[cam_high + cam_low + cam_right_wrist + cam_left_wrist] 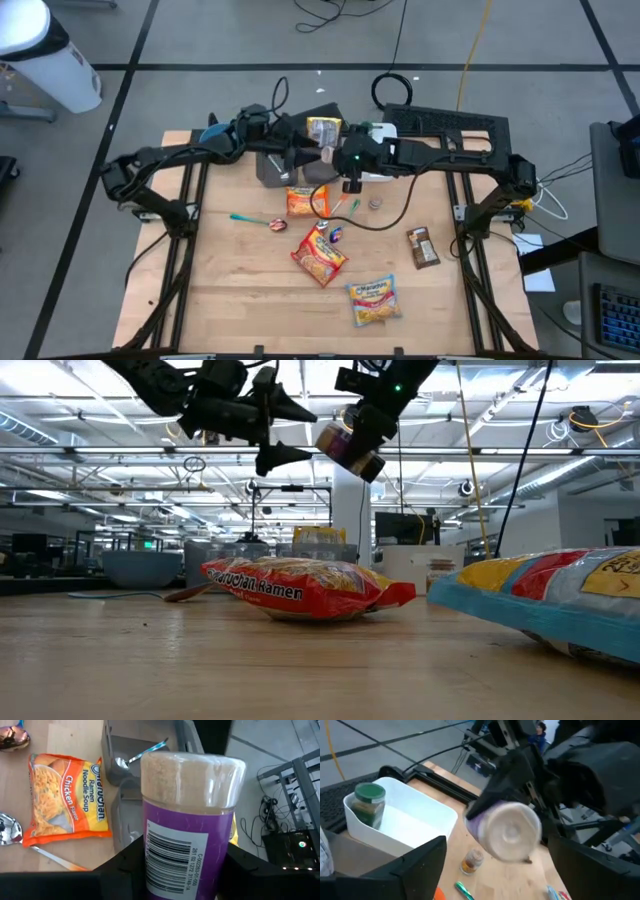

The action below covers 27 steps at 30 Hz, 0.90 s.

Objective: Pick & Place Food Item
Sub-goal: Put the purple seasoning bottle into the white bin

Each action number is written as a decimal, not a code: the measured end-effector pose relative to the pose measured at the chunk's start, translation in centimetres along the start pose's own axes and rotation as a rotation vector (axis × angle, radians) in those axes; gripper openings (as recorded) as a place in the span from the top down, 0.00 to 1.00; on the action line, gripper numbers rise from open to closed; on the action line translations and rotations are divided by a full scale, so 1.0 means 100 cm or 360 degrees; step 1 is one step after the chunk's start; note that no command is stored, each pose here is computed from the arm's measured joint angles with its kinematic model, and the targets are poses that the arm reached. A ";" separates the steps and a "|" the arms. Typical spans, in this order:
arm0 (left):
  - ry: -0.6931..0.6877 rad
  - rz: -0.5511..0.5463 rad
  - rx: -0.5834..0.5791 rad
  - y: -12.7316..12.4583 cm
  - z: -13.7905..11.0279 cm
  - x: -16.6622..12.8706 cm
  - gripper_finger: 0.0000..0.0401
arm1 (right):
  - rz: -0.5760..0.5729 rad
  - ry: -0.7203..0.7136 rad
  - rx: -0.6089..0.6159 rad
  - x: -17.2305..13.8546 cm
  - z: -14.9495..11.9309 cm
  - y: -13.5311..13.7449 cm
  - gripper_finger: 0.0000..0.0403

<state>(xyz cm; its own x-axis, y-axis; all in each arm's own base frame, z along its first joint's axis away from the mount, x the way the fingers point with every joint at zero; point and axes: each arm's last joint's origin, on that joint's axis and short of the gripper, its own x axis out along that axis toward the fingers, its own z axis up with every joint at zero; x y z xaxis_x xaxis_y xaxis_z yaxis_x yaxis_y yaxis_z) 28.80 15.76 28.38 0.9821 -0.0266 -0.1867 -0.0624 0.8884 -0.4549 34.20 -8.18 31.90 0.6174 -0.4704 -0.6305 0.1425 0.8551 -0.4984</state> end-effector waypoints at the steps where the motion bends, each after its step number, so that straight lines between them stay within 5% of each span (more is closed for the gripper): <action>1: -0.0006 0.0025 0.0001 0.001 0.001 0.001 0.09 | -0.0003 -0.0007 0.0002 0.000 0.000 0.000 0.63; 27: 0.0053 0.0053 0.0139 -0.024 0.012 0.038 0.08 | -0.0047 -0.0004 0.0013 0.004 -0.004 -0.013 0.63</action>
<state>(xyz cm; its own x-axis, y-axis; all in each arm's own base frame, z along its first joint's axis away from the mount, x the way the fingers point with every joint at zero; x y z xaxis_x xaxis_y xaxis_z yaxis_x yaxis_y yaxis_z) 32.92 14.06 29.85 0.9731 -0.0105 -0.2299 -0.0775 0.9256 -0.3705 34.00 -9.55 32.04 0.6148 -0.4949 -0.6141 0.1672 0.8427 -0.5118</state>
